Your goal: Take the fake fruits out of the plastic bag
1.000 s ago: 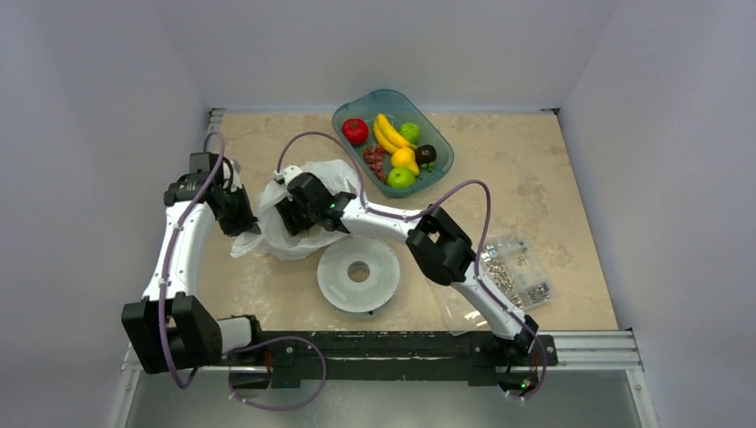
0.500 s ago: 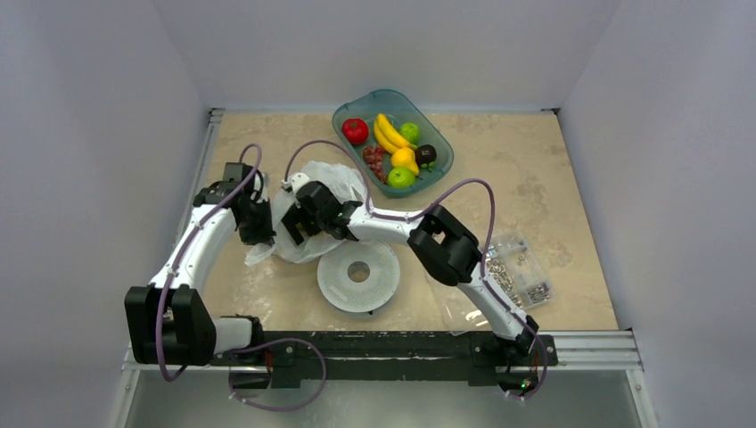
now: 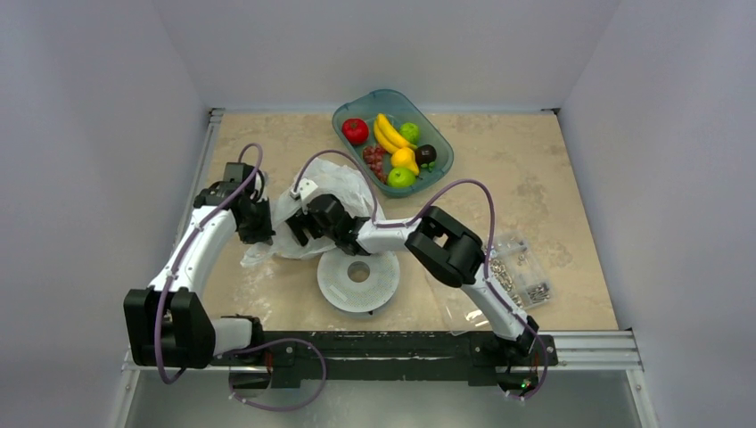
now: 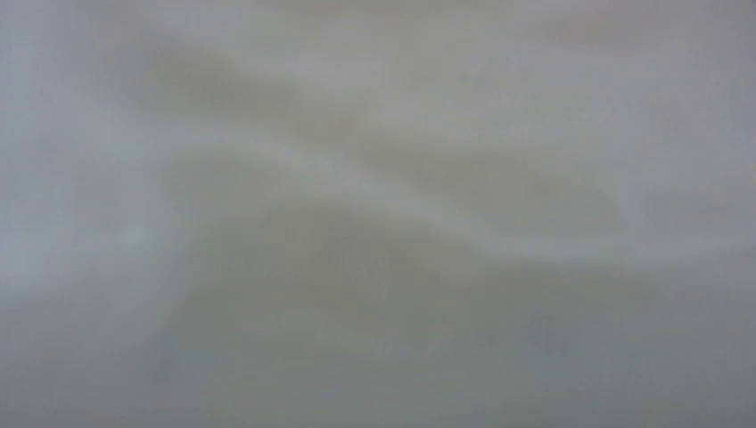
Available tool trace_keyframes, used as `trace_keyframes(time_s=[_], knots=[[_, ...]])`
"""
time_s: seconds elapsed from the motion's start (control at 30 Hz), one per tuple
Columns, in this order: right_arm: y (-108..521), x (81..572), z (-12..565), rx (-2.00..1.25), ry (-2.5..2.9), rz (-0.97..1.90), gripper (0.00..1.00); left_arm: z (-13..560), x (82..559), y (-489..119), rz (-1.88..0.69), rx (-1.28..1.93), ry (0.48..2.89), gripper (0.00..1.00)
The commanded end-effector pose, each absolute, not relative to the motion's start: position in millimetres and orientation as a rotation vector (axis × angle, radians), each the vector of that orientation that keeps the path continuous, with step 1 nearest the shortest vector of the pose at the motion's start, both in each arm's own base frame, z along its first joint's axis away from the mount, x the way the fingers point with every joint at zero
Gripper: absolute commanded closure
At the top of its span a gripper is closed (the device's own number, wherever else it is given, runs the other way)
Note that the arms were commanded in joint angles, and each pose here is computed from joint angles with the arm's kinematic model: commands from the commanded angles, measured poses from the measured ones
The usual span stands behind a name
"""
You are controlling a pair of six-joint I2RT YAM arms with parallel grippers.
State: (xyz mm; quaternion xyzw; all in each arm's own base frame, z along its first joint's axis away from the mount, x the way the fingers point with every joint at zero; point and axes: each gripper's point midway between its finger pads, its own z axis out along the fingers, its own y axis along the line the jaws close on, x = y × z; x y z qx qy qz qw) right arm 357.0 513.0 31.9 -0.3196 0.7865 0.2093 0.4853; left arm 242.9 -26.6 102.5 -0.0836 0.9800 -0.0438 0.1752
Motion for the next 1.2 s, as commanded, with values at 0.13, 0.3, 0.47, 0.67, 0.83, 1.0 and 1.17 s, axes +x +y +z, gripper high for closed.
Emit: trace_keyframes(time_s=[0.13, 0.3, 0.47, 0.67, 0.83, 1.0, 1.17], knots=[[537, 366, 97, -0.719, 1.666, 0.600, 0.11, 110, 246, -22, -0.092, -0.208, 2.725, 1.00], [552, 371, 96, -0.720, 1.656, 0.615, 0.15, 110, 246, -21, -0.085, -0.211, 2.723, 1.00], [552, 376, 84, -0.722, 1.684, 0.581, 0.28, 112, 247, -20, -0.077, -0.214, 2.716, 1.00], [552, 374, 73, -0.740, 1.701, 0.578, 0.12, 112, 247, -20, -0.077, -0.214, 2.712, 1.00], [559, 377, 72, -0.737, 1.701, 0.586, 0.14, 113, 247, -20, -0.078, -0.216, 2.710, 1.00], [564, 378, 70, -0.733, 1.713, 0.598, 0.33, 114, 248, -15, -0.039, -0.232, 2.698, 1.00], [551, 372, 80, -0.702, 1.740, 0.593, 0.65, 130, 257, 1, 0.068, -0.277, 2.624, 1.00]])
